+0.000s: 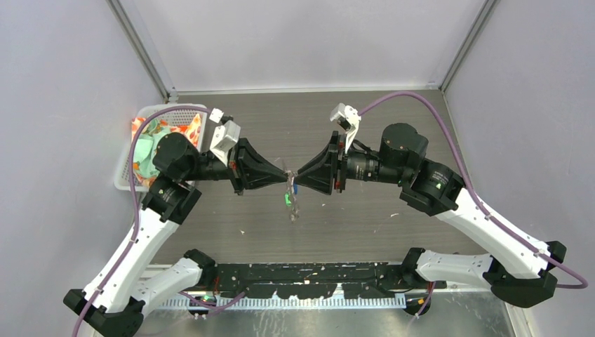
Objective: Put the keys on the keyring
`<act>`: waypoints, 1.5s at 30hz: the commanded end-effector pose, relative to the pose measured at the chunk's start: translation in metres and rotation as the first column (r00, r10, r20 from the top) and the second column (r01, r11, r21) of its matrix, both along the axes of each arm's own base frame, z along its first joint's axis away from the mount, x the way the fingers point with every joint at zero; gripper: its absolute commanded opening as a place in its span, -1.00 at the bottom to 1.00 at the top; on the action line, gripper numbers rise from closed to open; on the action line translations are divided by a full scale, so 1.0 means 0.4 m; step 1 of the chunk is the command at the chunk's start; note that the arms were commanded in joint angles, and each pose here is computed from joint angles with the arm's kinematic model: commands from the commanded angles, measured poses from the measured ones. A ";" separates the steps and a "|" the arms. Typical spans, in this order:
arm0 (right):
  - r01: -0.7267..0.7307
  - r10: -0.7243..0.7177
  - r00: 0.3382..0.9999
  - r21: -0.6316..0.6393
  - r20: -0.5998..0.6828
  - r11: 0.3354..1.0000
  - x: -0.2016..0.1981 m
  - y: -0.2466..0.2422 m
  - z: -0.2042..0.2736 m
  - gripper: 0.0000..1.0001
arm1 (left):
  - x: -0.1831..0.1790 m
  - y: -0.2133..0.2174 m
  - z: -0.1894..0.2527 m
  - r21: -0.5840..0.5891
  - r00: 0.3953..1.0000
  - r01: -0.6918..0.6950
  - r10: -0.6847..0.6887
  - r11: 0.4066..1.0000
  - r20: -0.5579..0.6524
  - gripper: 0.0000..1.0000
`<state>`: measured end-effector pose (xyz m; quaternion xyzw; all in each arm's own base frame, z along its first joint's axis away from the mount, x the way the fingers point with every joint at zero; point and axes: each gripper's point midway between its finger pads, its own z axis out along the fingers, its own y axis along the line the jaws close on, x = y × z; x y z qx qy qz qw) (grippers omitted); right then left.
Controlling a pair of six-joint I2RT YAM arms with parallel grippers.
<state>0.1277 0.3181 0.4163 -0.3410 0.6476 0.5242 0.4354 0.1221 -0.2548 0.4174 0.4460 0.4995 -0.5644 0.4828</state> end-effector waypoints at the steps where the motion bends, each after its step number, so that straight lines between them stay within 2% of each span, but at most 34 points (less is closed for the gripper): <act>1: 0.015 -0.020 0.999 0.094 0.048 0.995 0.007 -0.002 0.067 -0.29 | -0.045 0.015 0.065 -0.048 0.995 0.039 -0.035 0.998 0.092 -0.99; 5: -0.019 0.016 0.999 0.089 0.042 0.996 -0.004 0.005 0.065 -0.33 | -0.050 0.017 0.057 -0.042 0.995 0.041 -0.038 0.998 0.089 -0.99; 9: -0.052 0.049 0.998 0.082 0.040 0.995 -0.014 0.010 0.064 -0.72 | -0.051 0.019 0.054 -0.040 0.995 0.039 -0.035 0.998 0.090 -0.99; 14: -0.071 0.069 0.997 0.068 0.035 0.995 -0.020 0.012 0.057 -0.92 | -0.052 0.021 0.052 -0.040 0.996 0.034 -0.030 0.999 0.088 -1.00; 18: -0.089 0.088 0.996 0.058 0.026 0.994 -0.028 0.012 0.050 -0.99 | -0.051 0.021 0.050 -0.041 0.996 0.026 -0.023 0.999 0.091 -0.99; 30: -0.138 0.138 0.989 -0.008 -0.047 0.990 -0.038 0.030 -0.018 -0.98 | -0.049 0.022 0.053 -0.046 0.995 0.019 -0.014 0.999 0.100 -0.99; 31: -0.137 0.136 0.990 -0.021 -0.046 0.990 -0.038 0.027 -0.022 -0.95 | -0.048 0.022 0.053 -0.046 0.995 0.018 -0.013 0.999 0.100 -0.99; 32: -0.127 0.125 0.991 -0.040 -0.043 0.991 -0.034 0.022 -0.027 -0.79 | -0.048 0.022 0.052 -0.045 0.995 0.018 -0.014 0.999 0.099 -0.99; 35: -0.060 0.060 0.998 -0.037 -0.007 0.998 -0.019 -0.001 -0.013 -0.01 | -0.047 0.022 0.048 -0.041 0.995 0.017 -0.013 0.999 0.096 -0.99; 37: -0.029 0.029 1.000 -0.003 0.012 1.000 -0.012 -0.009 0.001 0.34 | -0.047 0.022 0.047 -0.041 0.995 0.016 -0.012 0.999 0.095 -0.99; 39: -0.029 0.029 0.999 0.010 0.017 1.000 -0.009 -0.005 0.005 0.93 | -0.046 0.021 0.048 -0.041 0.995 0.014 -0.010 0.999 0.096 -1.00; 40: -0.040 0.039 0.999 0.013 0.016 0.999 -0.012 -0.001 0.004 0.99 | -0.045 0.021 0.047 -0.041 0.995 0.013 -0.009 0.999 0.094 -0.99; 45: -0.055 0.054 0.998 0.031 0.027 0.998 -0.012 0.008 0.012 1.00 | -0.043 0.021 0.047 -0.038 0.996 0.010 -0.006 0.999 0.092 -0.99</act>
